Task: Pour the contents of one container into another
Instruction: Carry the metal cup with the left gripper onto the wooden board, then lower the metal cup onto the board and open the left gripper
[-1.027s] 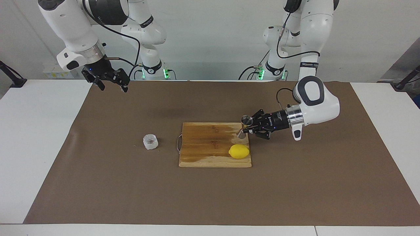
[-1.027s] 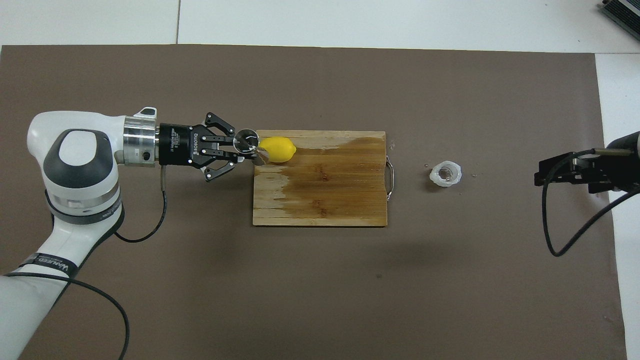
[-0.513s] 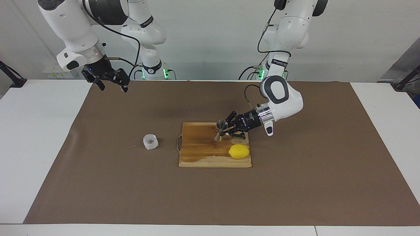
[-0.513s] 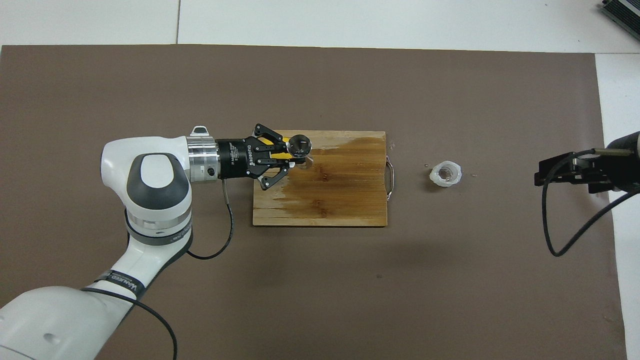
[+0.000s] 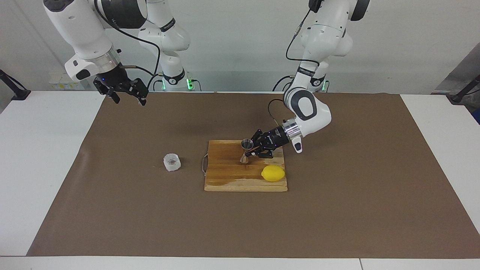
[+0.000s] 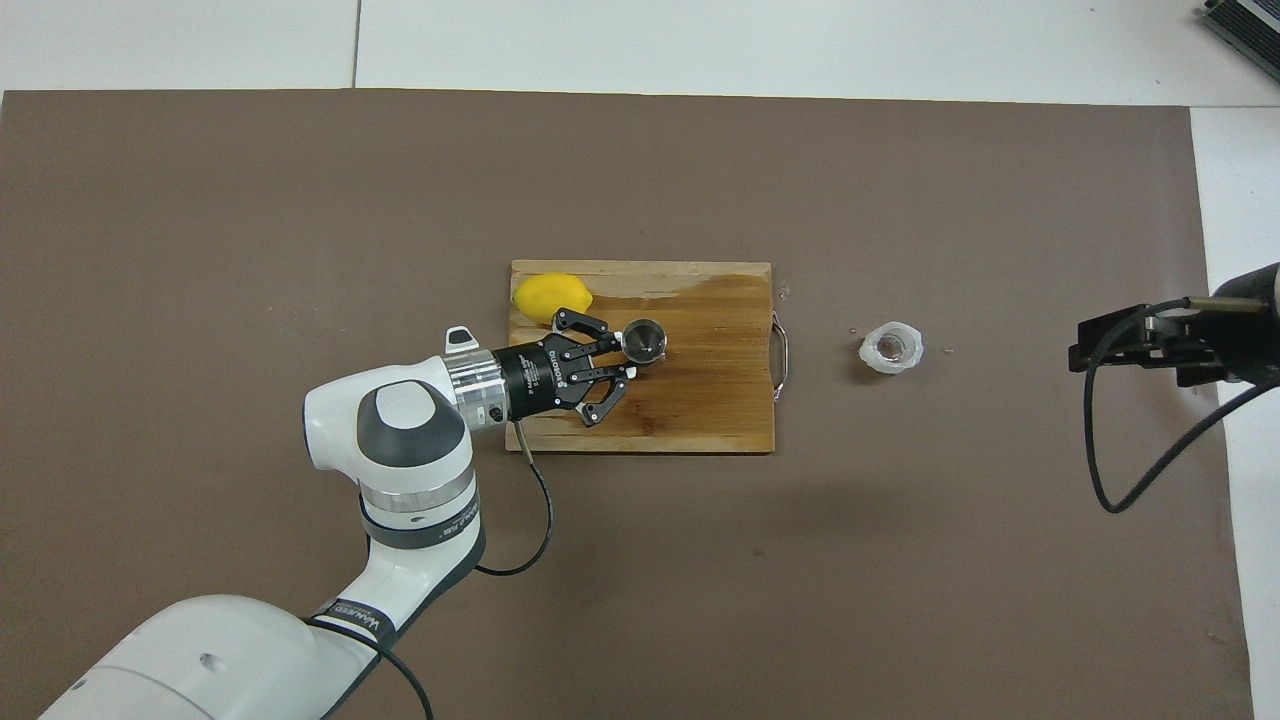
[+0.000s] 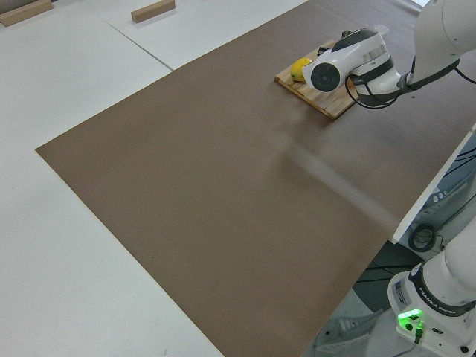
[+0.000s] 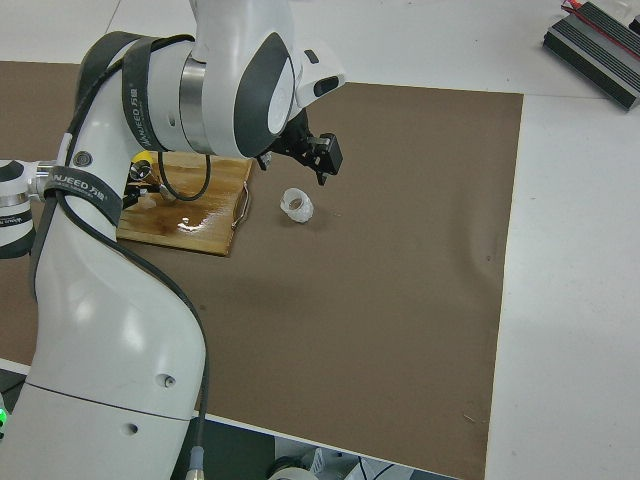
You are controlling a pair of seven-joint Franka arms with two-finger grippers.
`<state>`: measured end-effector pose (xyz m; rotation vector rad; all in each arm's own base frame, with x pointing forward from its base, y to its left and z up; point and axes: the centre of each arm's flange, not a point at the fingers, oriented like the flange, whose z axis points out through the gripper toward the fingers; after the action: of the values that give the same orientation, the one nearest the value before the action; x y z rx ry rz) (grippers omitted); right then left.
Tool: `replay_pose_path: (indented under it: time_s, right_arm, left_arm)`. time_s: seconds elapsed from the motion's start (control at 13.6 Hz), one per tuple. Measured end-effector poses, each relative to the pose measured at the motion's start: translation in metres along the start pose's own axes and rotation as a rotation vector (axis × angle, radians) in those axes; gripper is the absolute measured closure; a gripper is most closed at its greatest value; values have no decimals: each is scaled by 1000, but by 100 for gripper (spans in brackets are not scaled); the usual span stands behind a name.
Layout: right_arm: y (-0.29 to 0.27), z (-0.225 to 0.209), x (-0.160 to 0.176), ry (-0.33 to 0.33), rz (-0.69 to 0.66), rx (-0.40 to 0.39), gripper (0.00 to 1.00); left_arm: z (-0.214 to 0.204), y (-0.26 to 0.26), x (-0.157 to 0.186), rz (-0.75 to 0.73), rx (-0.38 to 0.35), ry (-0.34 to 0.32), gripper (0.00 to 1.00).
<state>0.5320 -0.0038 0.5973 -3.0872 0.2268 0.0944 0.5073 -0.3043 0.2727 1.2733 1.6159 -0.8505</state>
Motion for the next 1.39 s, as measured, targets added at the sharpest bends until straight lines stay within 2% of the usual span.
replay_pose_path:
  time_s: [0.44, 0.51, 0.66, 0.81, 1.03, 1.39]
  right_arm:
    - [0, 0, 0, 0, 0, 0, 0]
    - [0, 0, 0, 0, 0, 0, 0]
    - [0, 0, 0, 0, 0, 0, 0]
    - [0, 0, 0, 0, 0, 0, 0]
    - [0, 0, 0, 0, 0, 0, 0]
    - [0, 0, 0, 0, 0, 0, 0]
  left_arm:
    - [-3, -3, 13, -21, -29, 37, 80]
    - [-3, -2, 13, -21, -30, 38, 76]
    - [-6, 0, 14, -21, -35, 39, 57]
    - [-9, 4, 15, -13, -39, 45, 31]
    - [-23, 18, 16, 63, 2, 77, 0]
    - [-57, 40, 0, 258, 102, 158, 0]
